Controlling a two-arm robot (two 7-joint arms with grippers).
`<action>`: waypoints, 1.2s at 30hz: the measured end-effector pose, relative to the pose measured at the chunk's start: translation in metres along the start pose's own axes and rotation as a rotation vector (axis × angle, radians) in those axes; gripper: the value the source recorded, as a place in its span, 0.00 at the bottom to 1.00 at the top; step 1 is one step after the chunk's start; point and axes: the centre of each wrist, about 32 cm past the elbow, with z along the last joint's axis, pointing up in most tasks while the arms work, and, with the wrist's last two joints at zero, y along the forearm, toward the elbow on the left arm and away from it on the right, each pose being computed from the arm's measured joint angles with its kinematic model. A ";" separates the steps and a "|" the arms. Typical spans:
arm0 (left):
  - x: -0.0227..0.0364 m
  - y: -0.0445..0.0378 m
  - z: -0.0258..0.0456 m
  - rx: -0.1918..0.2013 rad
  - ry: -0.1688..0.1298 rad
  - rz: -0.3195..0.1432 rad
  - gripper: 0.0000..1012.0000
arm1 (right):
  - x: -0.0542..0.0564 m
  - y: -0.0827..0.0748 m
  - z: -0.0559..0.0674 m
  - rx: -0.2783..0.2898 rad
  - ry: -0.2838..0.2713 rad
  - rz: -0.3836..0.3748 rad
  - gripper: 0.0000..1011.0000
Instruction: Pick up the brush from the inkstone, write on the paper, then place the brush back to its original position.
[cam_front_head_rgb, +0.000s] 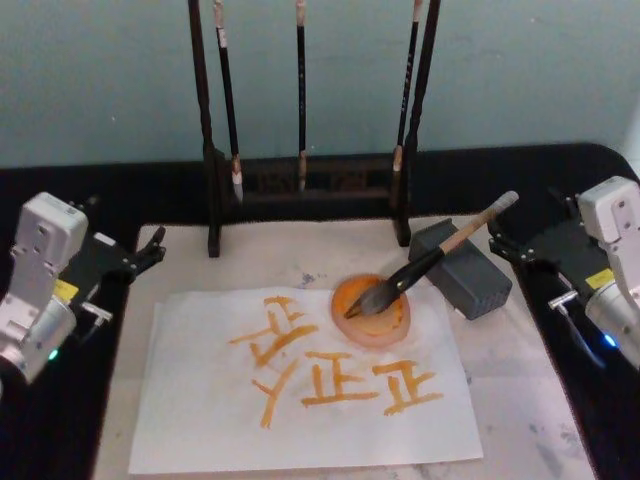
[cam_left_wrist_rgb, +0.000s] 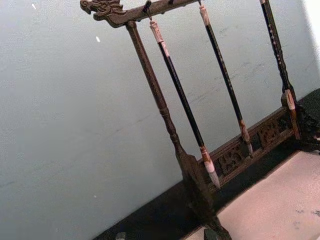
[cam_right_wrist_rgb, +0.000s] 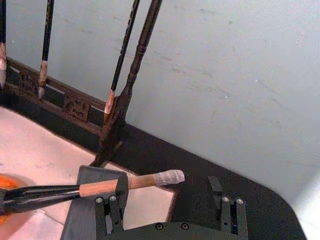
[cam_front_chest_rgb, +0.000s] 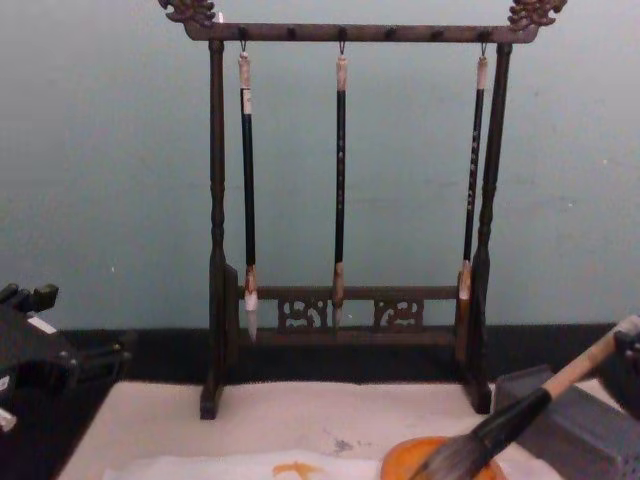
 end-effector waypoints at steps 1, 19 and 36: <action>0.0000 0.0000 0.0000 0.000 0.000 0.000 1.00 | 0.000 0.000 0.001 -0.001 0.010 0.001 0.99; 0.0000 0.0000 0.0000 0.000 0.000 0.000 1.00 | 0.018 0.006 0.027 -0.143 0.618 0.069 0.99; 0.0000 0.0000 0.0000 0.000 0.000 0.000 1.00 | 0.025 0.031 0.029 -0.264 1.113 0.066 0.99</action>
